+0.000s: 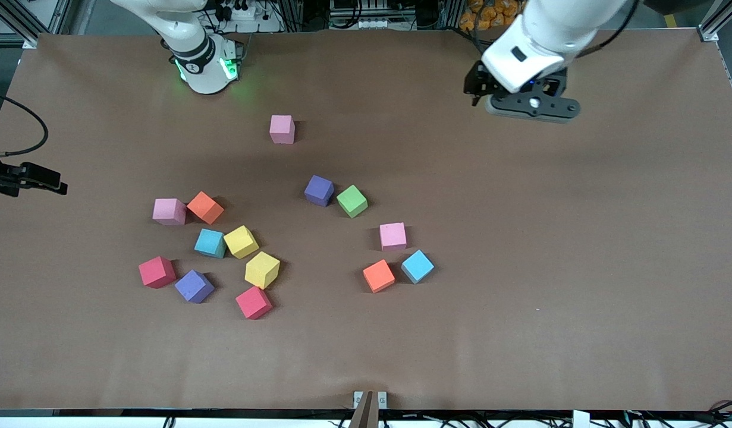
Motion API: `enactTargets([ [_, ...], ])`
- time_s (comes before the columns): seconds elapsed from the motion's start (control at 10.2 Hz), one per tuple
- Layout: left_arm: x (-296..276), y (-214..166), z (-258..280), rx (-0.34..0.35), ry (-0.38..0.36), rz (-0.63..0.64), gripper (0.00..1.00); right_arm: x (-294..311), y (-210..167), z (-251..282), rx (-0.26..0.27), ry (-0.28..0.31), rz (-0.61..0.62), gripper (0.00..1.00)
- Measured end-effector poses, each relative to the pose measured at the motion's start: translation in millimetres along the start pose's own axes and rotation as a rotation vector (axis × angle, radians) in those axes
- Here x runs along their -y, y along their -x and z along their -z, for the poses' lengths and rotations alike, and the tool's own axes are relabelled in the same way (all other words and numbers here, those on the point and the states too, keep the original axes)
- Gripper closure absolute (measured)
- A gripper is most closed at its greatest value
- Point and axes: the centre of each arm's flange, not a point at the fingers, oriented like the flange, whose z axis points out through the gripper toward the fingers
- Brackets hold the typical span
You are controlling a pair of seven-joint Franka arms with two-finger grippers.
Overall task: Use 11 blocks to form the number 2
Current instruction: 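Reach the left gripper down and grasp the lone pink cube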
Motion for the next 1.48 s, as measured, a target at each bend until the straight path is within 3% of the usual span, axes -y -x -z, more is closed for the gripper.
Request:
enactTargets([
  [0.59, -114, 8, -43, -0.046, 0.1, 0.184, 0.0, -20, 5, 0, 0.008, -0.003, -0.037, 0.0],
  [0.89, -194, 44, -86, -0.039, 0.068, 0.29, 0.0, -52, 10, -12, 0.03, -0.012, -0.091, 0.0],
  [1.18, -266, 77, -135, -0.04, 0.099, 0.216, 0.0, -74, 2, -55, 0.072, -0.022, -0.124, 0.0],
  [1.48, -344, 100, -213, -0.158, 0.165, 0.141, 0.0, -71, 4, -93, 0.131, -0.04, -0.108, 0.0],
])
